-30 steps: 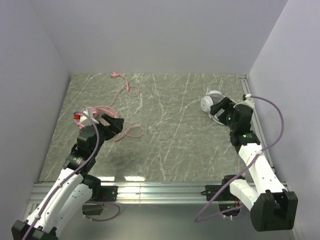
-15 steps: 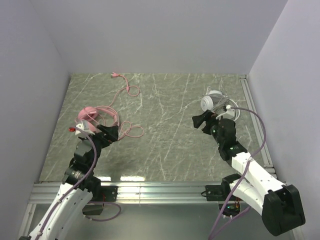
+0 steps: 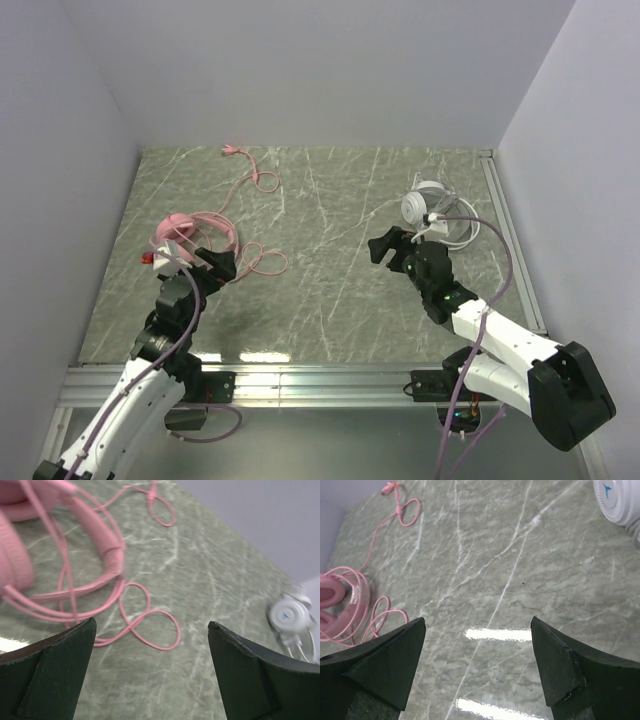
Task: Wrap the headphones
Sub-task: Grab headphones with the left arm
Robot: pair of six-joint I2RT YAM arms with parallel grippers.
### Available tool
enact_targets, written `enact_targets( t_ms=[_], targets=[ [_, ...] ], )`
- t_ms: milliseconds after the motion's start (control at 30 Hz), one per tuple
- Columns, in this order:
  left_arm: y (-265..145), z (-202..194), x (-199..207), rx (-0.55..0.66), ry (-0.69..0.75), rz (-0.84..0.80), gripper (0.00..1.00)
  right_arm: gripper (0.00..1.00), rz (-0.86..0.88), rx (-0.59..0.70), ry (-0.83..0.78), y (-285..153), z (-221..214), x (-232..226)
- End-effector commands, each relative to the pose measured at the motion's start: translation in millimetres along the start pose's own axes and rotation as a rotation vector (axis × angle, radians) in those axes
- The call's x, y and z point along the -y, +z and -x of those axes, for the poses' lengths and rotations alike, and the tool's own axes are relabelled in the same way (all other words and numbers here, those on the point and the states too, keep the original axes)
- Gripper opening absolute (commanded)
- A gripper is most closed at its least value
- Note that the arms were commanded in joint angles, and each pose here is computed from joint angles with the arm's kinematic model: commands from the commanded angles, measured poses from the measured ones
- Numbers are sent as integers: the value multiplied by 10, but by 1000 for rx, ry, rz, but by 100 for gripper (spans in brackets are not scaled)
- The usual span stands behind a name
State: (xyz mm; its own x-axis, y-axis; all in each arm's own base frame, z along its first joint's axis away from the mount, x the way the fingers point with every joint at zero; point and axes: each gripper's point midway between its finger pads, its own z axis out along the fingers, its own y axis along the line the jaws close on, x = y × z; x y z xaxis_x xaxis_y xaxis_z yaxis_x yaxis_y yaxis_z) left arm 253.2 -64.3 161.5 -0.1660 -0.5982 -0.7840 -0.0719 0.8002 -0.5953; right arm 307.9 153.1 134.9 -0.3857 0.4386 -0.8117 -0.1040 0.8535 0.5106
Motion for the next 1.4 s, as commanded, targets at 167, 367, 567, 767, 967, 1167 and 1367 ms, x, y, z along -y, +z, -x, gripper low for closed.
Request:
enact_targets(
  t_ms=[167, 367, 567, 767, 967, 1167, 1367],
  targets=[
    [93, 297, -218, 62, -172, 305, 99, 92, 27, 39, -5, -43, 238, -254],
    [142, 303, -243, 30, -224, 414, 99, 92, 24, 56, 0, -49, 159, -176],
    [539, 296, 230, -143, 88, 256, 99, 91, 33, 45, -2, -31, 84, -160],
    [851, 134, 54, -221, 226, 385, 100, 90, 36, 54, 0, -50, 76, -142],
    [941, -287, 251, -333, 314, 313, 88, 90, 30, 45, 1, -35, 62, -134],
    [1098, -335, 47, -347, 445, 444, 89, 90, 35, 32, -3, -29, 28, -141],
    [1308, -330, -27, -366, 507, 506, 88, 90, 36, 31, -3, -30, 23, -141]
  ],
)
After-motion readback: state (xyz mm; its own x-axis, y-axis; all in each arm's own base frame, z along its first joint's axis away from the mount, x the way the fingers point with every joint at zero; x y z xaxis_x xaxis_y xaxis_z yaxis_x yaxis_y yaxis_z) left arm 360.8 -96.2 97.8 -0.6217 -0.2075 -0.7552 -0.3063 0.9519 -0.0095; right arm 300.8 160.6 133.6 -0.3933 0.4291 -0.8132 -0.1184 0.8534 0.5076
